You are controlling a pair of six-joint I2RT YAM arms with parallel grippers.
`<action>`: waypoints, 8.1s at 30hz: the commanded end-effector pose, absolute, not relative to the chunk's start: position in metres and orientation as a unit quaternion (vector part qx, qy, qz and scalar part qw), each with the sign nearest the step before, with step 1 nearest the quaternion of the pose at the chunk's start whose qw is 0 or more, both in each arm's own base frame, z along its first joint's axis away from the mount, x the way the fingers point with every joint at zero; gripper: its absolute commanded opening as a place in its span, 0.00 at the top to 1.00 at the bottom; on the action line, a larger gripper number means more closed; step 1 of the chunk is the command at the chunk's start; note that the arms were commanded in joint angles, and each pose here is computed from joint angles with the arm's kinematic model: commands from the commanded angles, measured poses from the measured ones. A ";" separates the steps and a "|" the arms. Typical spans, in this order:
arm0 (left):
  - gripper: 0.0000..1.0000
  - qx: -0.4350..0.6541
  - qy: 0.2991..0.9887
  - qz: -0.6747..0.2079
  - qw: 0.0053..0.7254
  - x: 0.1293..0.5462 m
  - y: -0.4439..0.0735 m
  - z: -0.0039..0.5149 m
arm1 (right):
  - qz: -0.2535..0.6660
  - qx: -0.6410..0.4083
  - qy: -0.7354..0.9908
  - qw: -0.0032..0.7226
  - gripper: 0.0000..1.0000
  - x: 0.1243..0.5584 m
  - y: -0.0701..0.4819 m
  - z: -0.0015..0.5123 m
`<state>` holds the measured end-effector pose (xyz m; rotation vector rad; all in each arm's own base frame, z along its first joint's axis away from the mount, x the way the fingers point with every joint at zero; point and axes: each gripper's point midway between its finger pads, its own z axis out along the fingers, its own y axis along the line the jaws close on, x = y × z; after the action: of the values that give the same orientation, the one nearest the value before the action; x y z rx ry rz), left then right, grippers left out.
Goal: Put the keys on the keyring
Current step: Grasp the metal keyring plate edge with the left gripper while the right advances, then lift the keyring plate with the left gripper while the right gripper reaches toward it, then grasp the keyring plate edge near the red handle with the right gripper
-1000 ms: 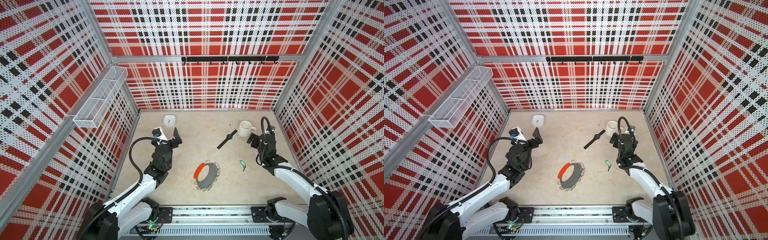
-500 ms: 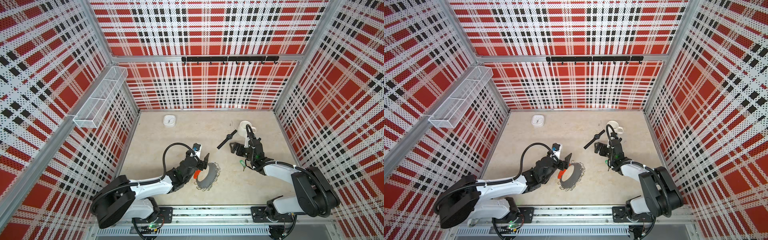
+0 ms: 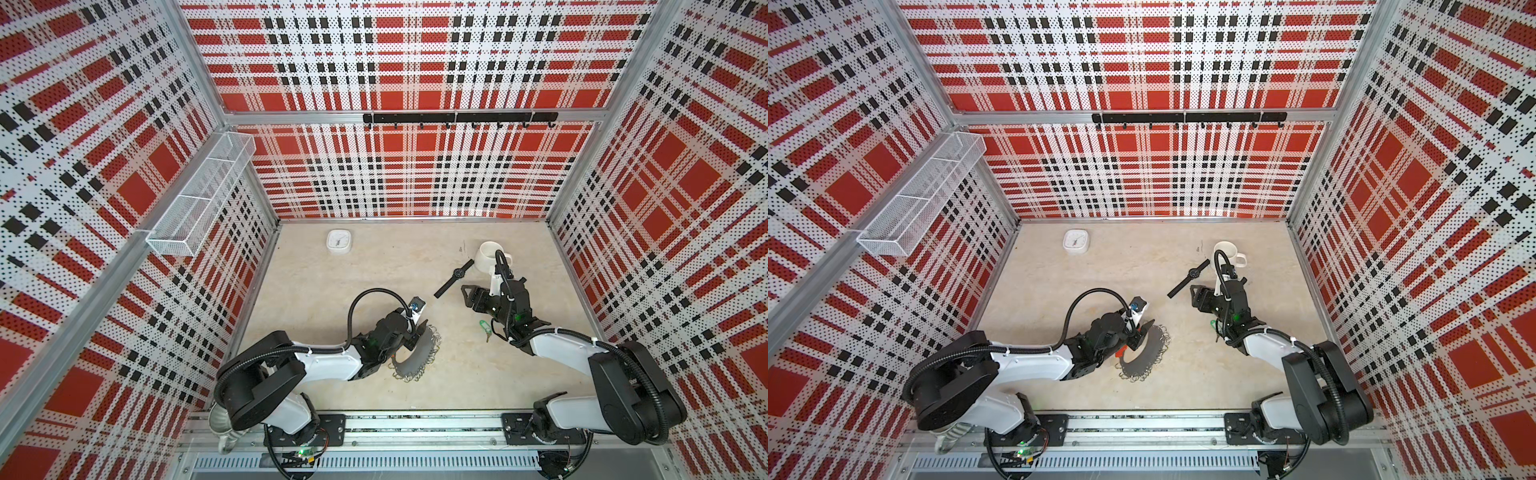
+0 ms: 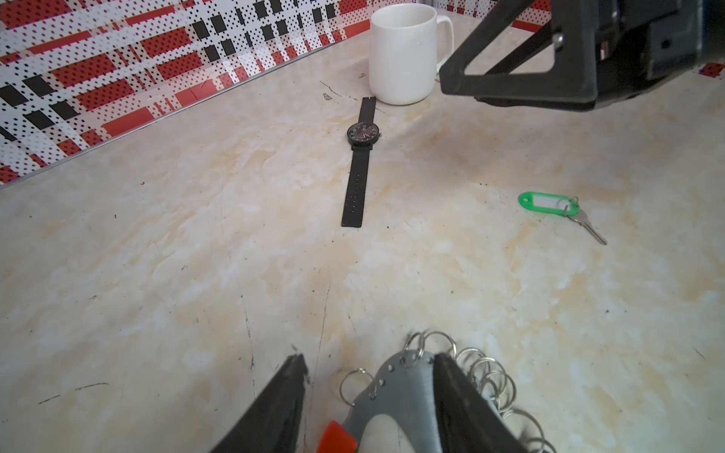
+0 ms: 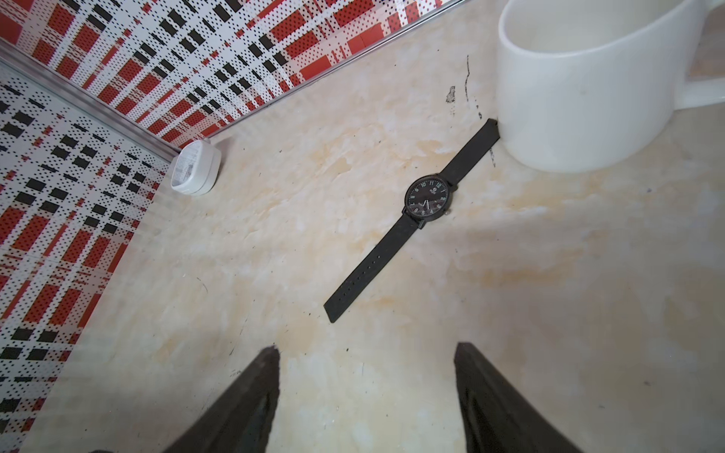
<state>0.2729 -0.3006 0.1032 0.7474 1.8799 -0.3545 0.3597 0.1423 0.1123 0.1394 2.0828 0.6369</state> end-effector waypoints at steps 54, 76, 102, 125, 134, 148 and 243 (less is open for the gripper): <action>0.73 0.430 0.796 -0.060 0.421 0.280 -0.336 0.031 | 0.268 0.066 0.782 0.558 0.00 0.347 0.126 0.160; 0.98 0.402 0.796 -0.073 0.446 0.284 -0.337 0.054 | 0.559 0.019 0.636 0.531 0.00 0.314 0.125 0.246; 1.00 0.359 0.751 -0.172 0.526 0.277 -0.341 0.127 | 0.261 0.034 0.808 0.527 0.11 0.329 0.109 0.187; 1.00 0.414 0.670 -0.323 0.526 0.257 -0.336 0.191 | 0.431 -0.213 0.745 0.462 0.64 0.273 0.237 0.190; 1.00 0.423 0.663 -0.338 0.517 0.257 -0.337 0.203 | 0.450 -0.237 0.729 0.458 0.65 0.267 0.250 0.201; 1.00 0.427 0.657 -0.350 0.513 0.254 -0.330 0.212 | 0.443 -0.256 0.732 0.450 0.66 0.265 0.259 0.195; 1.00 0.509 0.635 -0.362 0.455 0.243 -0.322 0.225 | 0.421 -0.325 0.711 0.460 0.75 0.253 0.282 0.229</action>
<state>0.2481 -0.3200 0.2075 1.2304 1.6251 -0.8695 0.2533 0.2723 0.2000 -0.7608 1.8560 1.0264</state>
